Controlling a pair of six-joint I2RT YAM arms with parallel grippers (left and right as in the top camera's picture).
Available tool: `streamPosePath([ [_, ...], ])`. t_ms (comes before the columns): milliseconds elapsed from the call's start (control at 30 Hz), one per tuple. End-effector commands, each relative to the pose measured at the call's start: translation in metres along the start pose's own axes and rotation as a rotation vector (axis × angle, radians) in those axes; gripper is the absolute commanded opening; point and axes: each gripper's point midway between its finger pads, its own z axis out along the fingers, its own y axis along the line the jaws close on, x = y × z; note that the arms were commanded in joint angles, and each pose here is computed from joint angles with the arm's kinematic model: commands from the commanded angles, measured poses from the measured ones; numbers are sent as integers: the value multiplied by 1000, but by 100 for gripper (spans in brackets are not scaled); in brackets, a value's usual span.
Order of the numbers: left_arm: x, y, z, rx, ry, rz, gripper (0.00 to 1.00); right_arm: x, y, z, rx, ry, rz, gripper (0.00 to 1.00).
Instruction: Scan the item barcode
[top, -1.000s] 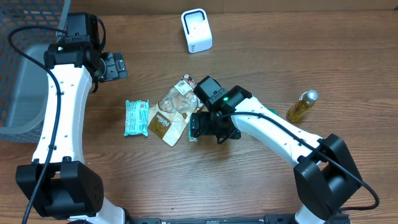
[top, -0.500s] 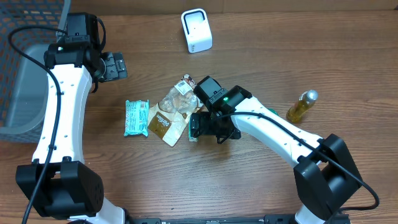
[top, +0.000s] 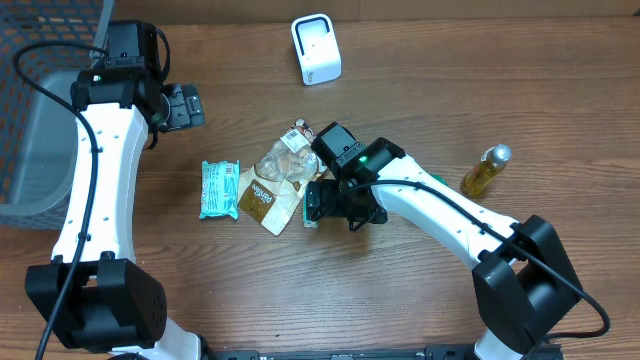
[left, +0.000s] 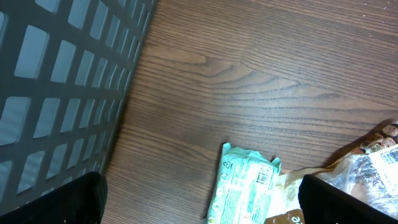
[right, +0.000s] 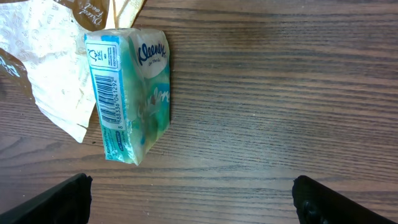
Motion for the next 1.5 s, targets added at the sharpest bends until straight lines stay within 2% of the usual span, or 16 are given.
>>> streamPosePath([
  [0,-6,1,-7,-1,-26,-2,100,0,4,-11,-28,-24,-3,100],
  [800,-7,1,-7,-1,-26,-2,100,5,18,-10,-76,-8,-24,100],
  [933,-6,1,-7,-1,-26,-2,100,3,33,-10,-102,-49,-54,100],
  [1167,-6,1,-7,-1,-26,-2,99,-7,35,-9,-1,-194,7,100],
  [1467,-7,1,-7,-1,-26,-2,100,-9,62,-1,-22,-275,-52,88],
])
